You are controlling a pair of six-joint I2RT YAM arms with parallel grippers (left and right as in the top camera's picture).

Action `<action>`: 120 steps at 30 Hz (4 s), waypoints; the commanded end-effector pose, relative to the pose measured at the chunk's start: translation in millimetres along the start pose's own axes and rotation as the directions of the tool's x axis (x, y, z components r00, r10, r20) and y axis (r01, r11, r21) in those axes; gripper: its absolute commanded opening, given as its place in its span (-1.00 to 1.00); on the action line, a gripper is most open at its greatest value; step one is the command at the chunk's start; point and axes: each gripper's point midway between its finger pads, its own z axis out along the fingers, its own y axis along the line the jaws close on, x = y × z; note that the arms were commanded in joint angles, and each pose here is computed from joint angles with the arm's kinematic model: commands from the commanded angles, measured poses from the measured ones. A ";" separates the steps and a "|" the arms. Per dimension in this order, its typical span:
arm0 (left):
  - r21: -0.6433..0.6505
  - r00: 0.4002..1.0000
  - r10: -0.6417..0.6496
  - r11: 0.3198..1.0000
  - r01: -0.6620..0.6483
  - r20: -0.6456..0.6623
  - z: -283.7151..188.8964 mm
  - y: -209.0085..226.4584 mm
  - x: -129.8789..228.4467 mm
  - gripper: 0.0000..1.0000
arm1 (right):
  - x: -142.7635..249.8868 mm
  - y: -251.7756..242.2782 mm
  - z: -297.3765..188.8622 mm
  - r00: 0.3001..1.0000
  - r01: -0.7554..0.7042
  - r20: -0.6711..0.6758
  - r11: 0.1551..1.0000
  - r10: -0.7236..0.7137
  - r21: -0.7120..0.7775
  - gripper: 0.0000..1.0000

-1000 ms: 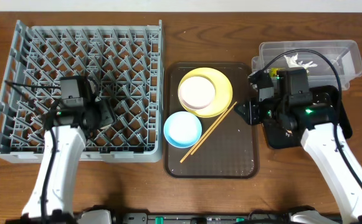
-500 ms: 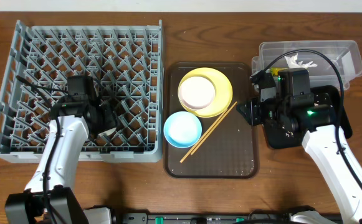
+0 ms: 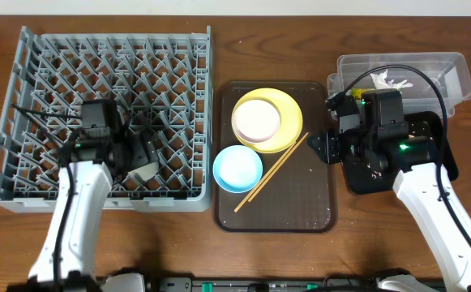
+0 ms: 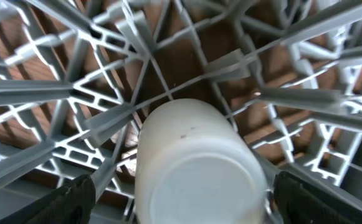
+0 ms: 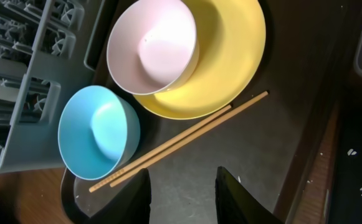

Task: Sort waste into correct bins and load items into the dishwasher rack
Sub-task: 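Place the white cup upside down in the rack with the left gripper, then move the left gripper to the light-blue bowl and grasp its rim, then carry the light-blue bowl to the rack's back row and set it tilted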

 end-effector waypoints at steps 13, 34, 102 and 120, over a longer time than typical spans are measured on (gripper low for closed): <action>0.214 0.971 0.132 0.961 -0.174 0.197 -81.8 -75.3 -35.4 0.96 | -0.6 -15.1 -7.9 1.000 0.011 -0.002 0.994 -0.011 0.112 -0.11; 0.339 0.782 0.622 0.745 -0.574 -0.043 -24.2 -242.6 111.2 1.00 | 35.1 -97.9 -40.1 0.952 -0.272 0.020 0.815 0.306 0.512 0.00; 0.476 0.730 0.683 0.636 -0.608 0.020 -65.3 -271.9 141.5 -0.88 | 38.5 -98.7 -41.3 0.952 -0.264 0.006 0.813 0.305 0.520 0.02; 0.504 0.886 0.325 0.733 -0.458 0.332 -143.7 -219.0 -62.2 -0.88 | 38.5 -98.6 -41.1 0.952 -0.264 0.006 0.813 0.305 0.519 0.02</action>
